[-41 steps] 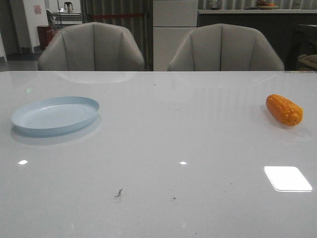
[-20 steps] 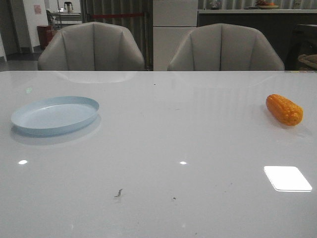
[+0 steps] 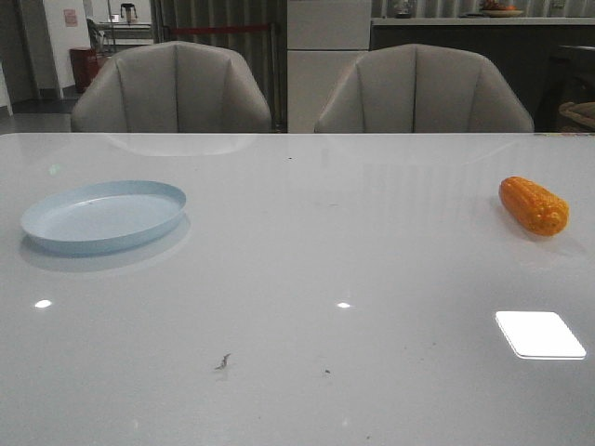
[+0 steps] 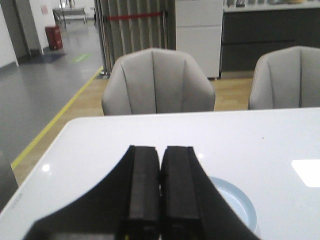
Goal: Place corn on plate with both arms
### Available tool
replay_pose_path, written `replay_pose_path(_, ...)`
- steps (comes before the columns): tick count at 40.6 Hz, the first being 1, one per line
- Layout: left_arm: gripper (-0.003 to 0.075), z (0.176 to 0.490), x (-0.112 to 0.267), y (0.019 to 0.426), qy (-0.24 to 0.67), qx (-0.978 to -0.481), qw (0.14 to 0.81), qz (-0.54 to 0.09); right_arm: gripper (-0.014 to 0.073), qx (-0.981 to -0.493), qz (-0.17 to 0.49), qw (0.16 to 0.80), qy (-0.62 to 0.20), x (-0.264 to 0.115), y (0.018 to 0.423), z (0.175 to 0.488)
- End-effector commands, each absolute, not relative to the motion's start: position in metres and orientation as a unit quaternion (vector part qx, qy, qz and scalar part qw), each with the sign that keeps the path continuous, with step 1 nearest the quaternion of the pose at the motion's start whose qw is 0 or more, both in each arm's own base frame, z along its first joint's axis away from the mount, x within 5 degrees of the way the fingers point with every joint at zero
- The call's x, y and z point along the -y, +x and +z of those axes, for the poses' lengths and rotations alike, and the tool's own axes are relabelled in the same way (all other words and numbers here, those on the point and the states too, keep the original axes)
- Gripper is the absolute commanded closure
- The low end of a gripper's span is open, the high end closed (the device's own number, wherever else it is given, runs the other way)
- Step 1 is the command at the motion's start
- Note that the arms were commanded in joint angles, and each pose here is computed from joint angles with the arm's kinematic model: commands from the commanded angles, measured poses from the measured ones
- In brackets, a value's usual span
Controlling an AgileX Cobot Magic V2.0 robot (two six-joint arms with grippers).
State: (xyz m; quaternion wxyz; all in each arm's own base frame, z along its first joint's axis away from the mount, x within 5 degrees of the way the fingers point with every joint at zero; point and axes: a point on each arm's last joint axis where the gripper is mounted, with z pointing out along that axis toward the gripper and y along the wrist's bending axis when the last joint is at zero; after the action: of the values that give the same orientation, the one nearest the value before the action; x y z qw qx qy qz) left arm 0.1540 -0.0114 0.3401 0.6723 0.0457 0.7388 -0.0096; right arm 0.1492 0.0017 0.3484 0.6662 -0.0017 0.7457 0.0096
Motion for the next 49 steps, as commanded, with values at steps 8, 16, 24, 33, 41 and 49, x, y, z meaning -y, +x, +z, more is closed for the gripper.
replay_pose_path(8, 0.0568, 0.326, 0.013, 0.208, 0.013, -0.759, 0.651, -0.025, 0.0477, -0.757, 0.002, 0.653, -0.004, -0.001, 0.186, 0.343)
replay_pose_path(16, 0.0266, 0.311, 0.015, 0.228, 0.003, -0.785, 0.618, -0.032, 0.0151, -0.779, 0.002, 0.627, -0.003, -0.001, 0.204, 0.328)
replay_pose_path(24, 0.0238, 0.305, 0.015, 0.233, 0.002, -0.794, 0.607, -0.032, 0.0138, -0.770, -0.001, 0.638, -0.001, -0.001, 0.216, 0.325)
replay_pose_path(33, 0.0238, 0.336, 0.016, 0.255, 0.006, -0.806, 0.590, -0.039, 0.0138, -0.757, -0.004, 0.653, 0.001, 0.000, 0.220, 0.325)
replay_pose_path(41, 0.0238, 0.371, 0.002, 0.310, -0.007, -0.838, 0.544, -0.034, 0.0138, -0.757, -0.004, 0.653, 0.001, 0.000, 0.220, 0.325)
replay_pose_path(49, 0.0238, 0.369, -0.001, 0.373, -0.007, -0.889, 0.454, -0.055, 0.0138, -0.758, -0.004, 0.653, 0.001, 0.000, 0.220, 0.325)
